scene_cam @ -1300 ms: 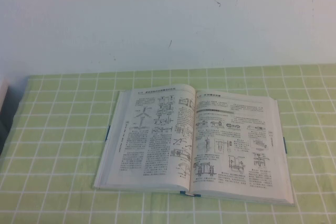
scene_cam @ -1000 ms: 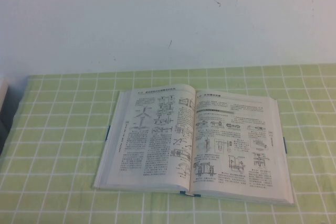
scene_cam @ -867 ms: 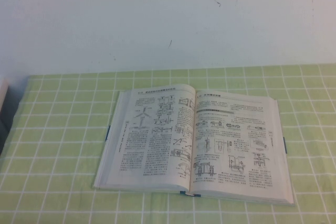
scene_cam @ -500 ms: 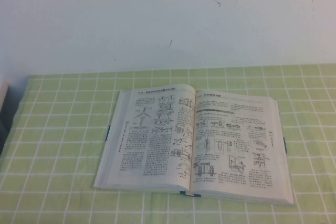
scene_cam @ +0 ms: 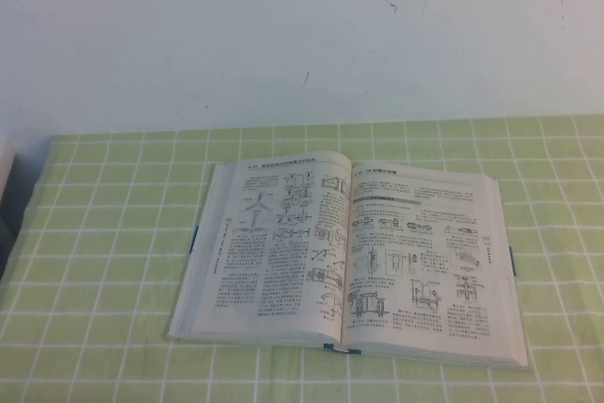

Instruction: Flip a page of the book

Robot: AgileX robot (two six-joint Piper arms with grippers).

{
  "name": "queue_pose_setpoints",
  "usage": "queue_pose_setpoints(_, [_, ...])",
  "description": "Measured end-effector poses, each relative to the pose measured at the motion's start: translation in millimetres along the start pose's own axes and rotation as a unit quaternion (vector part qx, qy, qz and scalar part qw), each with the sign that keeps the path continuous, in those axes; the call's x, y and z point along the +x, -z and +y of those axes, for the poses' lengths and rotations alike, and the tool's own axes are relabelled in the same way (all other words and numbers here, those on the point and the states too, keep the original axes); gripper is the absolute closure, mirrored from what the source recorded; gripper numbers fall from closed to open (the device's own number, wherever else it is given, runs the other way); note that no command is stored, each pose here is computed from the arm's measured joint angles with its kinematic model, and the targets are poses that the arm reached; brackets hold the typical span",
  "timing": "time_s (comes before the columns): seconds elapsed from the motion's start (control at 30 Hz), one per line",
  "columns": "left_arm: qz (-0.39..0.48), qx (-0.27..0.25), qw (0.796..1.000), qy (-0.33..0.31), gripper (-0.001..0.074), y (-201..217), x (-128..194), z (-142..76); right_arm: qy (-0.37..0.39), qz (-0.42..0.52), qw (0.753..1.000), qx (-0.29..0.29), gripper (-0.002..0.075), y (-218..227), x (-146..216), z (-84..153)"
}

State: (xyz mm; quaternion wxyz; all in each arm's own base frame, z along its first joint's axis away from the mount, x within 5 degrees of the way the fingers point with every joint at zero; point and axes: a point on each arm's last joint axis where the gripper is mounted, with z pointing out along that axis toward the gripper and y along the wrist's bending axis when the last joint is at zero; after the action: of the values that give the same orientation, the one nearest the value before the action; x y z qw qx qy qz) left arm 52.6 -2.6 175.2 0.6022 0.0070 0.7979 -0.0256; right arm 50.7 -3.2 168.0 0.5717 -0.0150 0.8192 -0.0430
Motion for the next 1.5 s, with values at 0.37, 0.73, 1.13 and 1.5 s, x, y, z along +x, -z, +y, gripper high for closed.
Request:
queue_pose_setpoints(0.37, [0.000, 0.000, 1.000, 0.001, 0.0739, 0, 0, 0, 0.000, 0.000, 1.000, 0.000, 0.0729, 0, 0, 0])
queue_pose_setpoints(0.73, [-0.137, 0.009, 0.990, 0.018, 0.0738, 3, -24, -1, -0.010, -0.140, 0.990, 0.009, 0.0729, 3, -24, -2])
queue_pose_setpoints(1.13, [-0.380, 0.026, 0.924, 0.022, 0.0739, 26, -63, -3, -0.015, -0.509, 0.860, 0.029, 0.0729, 47, -79, -6])
queue_pose_setpoints(1.5, [-0.373, 0.036, 0.925, 0.058, 0.0738, 27, -67, -2, -0.019, -0.498, 0.866, 0.034, 0.0729, 51, -88, -8])
